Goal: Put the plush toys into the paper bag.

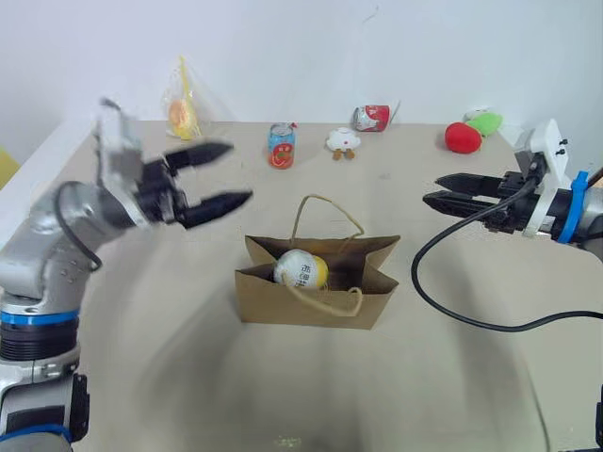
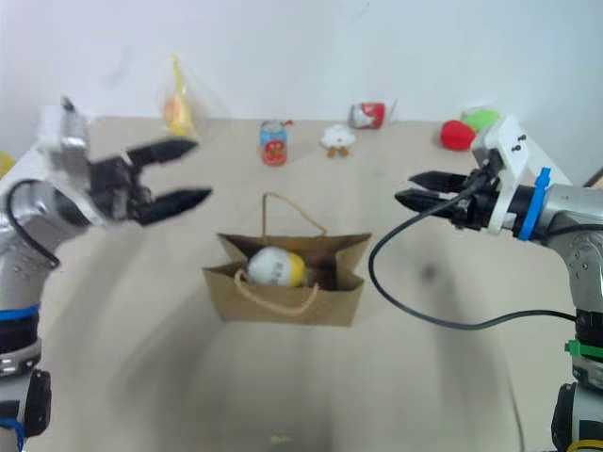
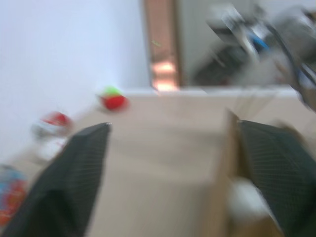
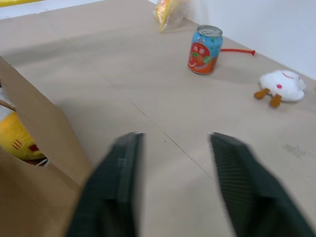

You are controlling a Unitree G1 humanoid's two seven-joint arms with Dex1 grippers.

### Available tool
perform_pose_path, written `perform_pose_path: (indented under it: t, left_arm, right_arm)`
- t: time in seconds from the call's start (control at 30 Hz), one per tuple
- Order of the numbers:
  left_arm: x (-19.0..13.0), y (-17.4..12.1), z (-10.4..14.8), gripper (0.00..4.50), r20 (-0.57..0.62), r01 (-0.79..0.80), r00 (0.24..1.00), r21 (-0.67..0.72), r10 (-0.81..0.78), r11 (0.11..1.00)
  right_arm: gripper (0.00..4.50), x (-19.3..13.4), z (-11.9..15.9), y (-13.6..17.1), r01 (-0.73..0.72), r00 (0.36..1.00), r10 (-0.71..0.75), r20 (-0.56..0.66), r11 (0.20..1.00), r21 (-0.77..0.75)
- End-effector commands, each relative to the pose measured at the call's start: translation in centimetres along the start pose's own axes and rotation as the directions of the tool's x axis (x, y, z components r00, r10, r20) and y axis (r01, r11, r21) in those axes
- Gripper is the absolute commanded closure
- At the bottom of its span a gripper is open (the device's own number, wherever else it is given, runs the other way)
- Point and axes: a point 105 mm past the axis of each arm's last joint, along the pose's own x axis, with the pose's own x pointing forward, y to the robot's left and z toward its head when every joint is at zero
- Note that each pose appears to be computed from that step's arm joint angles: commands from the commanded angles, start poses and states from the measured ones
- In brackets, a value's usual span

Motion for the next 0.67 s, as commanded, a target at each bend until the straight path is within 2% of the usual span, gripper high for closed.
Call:
perform_pose_path:
  t: [0.03, 0.1, 0.3, 0.67]
  left_arm:
    - [-1.9, 2.6, -1.2, 0.0, -0.058, -0.199, 0.978, 0.016, 0.199, 0.98]
    - [-4.2, 5.0, -3.9, 0.0, -0.146, -0.362, 0.919, 0.063, 0.367, 0.93]
    - [-7.4, 7.3, -7.3, 0.0, -0.285, -0.459, 0.818, 0.199, 0.5, 0.866]
    - [-8.2, 6.9, -8.4, 0.0, -0.34, -0.418, 0.812, 0.228, 0.474, 0.879]
  right_arm:
    - [0.6, -0.9, 0.0, -0.9, 0.041, 0.999, -0.041, 0.008, 0.999, -0.024]
    - [0.08, -1.6, -1.7, -1.9, 0.081, 0.997, -0.081, -0.015, 0.997, 0.012]
    - [0.08, -2.9, -3.9, -2.9, 0.137, 0.99, -0.135, -0.04, 0.989, 0.054]
    - [0.08, -2.6, -4.5, -2.8, 0.2, 0.98, -0.2, 0.002, 0.979, 0.042]
